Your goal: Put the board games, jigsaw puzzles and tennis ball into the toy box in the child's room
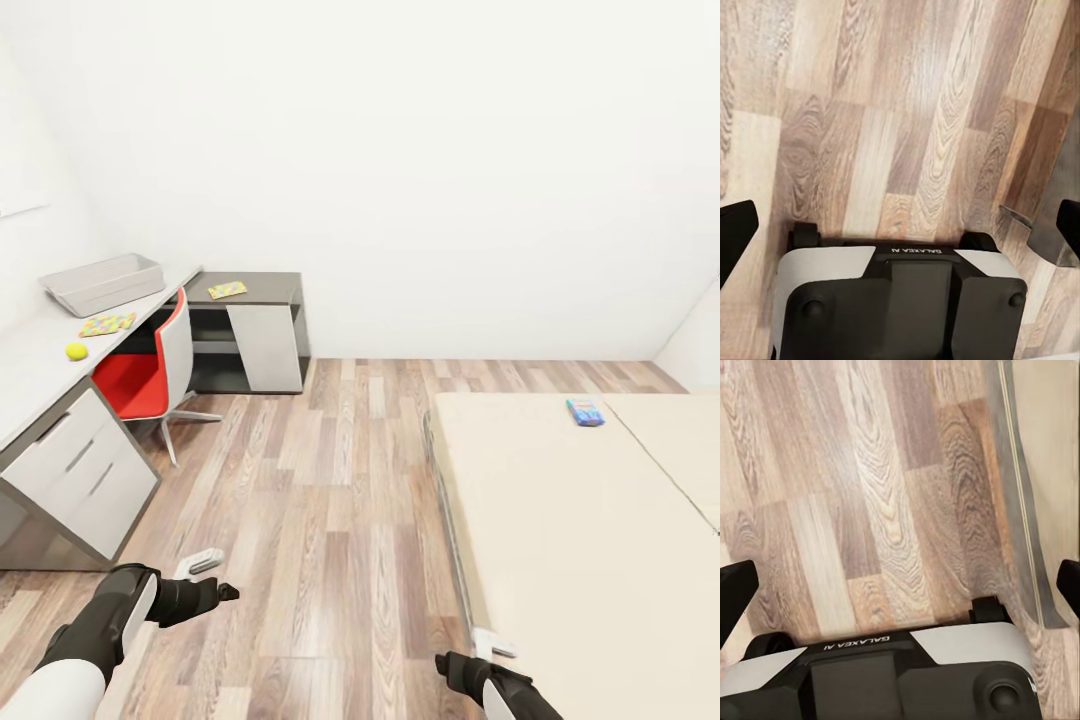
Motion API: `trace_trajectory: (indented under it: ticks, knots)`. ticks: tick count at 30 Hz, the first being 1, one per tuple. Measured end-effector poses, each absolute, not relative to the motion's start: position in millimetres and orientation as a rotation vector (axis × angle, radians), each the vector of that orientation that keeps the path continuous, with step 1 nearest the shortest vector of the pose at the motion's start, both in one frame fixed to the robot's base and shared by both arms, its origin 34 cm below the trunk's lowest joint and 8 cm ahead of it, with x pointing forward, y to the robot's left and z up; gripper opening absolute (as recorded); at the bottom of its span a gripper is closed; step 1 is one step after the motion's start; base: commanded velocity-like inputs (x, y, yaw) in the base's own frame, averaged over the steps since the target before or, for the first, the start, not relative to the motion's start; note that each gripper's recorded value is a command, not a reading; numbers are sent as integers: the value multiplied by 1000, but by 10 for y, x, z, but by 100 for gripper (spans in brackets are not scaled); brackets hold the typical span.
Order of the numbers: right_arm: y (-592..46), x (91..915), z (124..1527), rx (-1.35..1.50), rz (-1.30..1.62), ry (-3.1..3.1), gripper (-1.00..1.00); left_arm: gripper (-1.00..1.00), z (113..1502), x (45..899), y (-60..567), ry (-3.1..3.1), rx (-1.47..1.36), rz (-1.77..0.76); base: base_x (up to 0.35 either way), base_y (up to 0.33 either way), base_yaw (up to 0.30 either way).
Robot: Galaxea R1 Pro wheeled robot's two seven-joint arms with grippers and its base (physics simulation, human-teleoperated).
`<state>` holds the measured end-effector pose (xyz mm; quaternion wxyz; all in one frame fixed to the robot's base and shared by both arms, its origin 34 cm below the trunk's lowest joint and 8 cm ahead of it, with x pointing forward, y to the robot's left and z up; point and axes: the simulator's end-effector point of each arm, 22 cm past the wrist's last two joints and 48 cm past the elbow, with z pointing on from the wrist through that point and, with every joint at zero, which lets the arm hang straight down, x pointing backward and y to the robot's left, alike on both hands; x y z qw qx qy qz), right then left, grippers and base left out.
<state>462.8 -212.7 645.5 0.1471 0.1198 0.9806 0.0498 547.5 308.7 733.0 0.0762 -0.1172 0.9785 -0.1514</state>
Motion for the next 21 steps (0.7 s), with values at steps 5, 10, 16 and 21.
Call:
trace_trajectory:
  ticks: [5, 10, 16, 21]
  knots:
    - [-2127, 4628, 6455, 345, 143, 2822, 100, 100, 7330, 5475, 3087, 2934, -352, -454, 0, -237, 0]
    - [-2127, 4629, 6455, 345, 143, 2822, 100, 100, 7330, 5475, 3087, 2933, -352, -454, 0, -238, 0]
    - [-2130, 4629, 6455, 346, 143, 2821, 100, 100, 7330, 5475, 3087, 2933, -352, -454, 0, -237, 0]
    - [-2128, 4628, 6455, 345, 143, 2822, 100, 100, 7331, 5476, 3096, 2933, -353, -453, 0, -129, 0]
